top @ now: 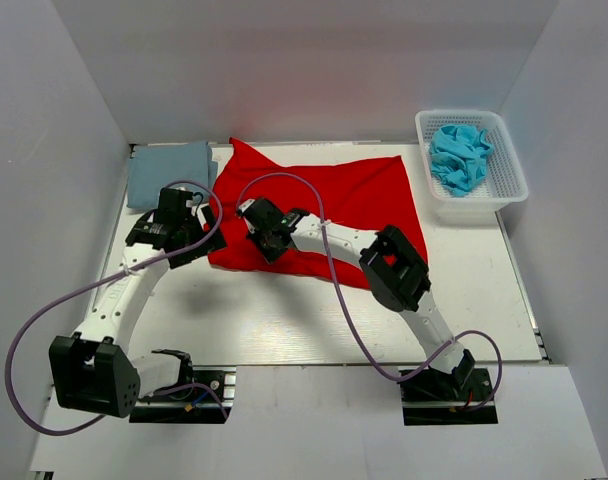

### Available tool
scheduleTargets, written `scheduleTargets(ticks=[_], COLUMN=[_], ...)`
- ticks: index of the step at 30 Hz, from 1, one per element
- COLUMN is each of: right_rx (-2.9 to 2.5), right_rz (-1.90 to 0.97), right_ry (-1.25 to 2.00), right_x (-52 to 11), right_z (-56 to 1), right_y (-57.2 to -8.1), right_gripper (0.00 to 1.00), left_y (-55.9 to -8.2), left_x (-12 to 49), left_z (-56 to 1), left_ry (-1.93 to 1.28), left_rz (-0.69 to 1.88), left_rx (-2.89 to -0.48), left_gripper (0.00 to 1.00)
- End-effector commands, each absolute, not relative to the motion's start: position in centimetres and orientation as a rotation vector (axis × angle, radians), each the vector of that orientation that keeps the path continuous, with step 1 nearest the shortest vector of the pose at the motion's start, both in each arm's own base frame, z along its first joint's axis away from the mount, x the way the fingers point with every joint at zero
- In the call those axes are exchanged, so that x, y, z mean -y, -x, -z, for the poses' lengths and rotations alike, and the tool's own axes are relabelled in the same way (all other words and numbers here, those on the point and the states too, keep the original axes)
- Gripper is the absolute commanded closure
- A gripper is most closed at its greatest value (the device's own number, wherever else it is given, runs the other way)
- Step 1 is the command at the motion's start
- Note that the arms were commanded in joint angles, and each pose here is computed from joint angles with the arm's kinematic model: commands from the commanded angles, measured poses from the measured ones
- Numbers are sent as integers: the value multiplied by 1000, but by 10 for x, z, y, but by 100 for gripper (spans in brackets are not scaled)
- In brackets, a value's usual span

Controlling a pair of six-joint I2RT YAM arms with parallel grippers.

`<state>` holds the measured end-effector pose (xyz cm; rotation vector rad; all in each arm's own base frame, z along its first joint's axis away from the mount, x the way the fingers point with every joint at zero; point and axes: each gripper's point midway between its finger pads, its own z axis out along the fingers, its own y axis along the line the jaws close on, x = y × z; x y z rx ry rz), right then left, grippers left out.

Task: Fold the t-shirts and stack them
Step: Flatten out the tshirt

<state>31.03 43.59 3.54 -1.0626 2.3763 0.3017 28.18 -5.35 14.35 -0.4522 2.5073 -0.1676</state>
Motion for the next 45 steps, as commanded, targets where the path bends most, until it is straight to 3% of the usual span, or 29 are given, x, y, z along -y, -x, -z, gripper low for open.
scheduleTargets(ticks=[1, 6, 20, 26, 28, 29, 30, 37, 45], right_rx=[-2271, -2299, -2340, -2315, -2239, -2196, -2192, -2248, -2490], right_rz=[-393, -597, -1487, -1718, -1859, -1874, -1869, -1554, -774], right_ry=[1003, 1095, 1444, 1566, 1635, 1656, 1653, 1376, 561], right_x=[-451, -452, -474, -472, -463, -463, -463, -441, -323], right_z=[-97, -120, -143, -158, -173, -177, -177, -188, -145], right_y=[-315, -273, -80, -39, -21, -19, -21, -75, -245], right_gripper=[100, 100, 100, 98, 80, 65, 10, 9, 9], left_y=[-280, -282, -268, -256, -254, -254, -254, -268, -338], left_x=[48, 48, 53, 51, 50, 50, 50, 58, 93], left_z=[-155, -158, -163, -154, -153, -153, -155, -150, -154], left_ry=[452, 451, 480, 515, 518, 518, 532, 522, 400], left_rz=[156, 160, 207, 193, 182, 182, 190, 225, 418], left_rx=[-2458, -2450, -2455, -2505, -2502, -2502, -2491, -2470, -2389], left_gripper=[0, 0, 0, 0, 0, 0, 0, 0, 0])
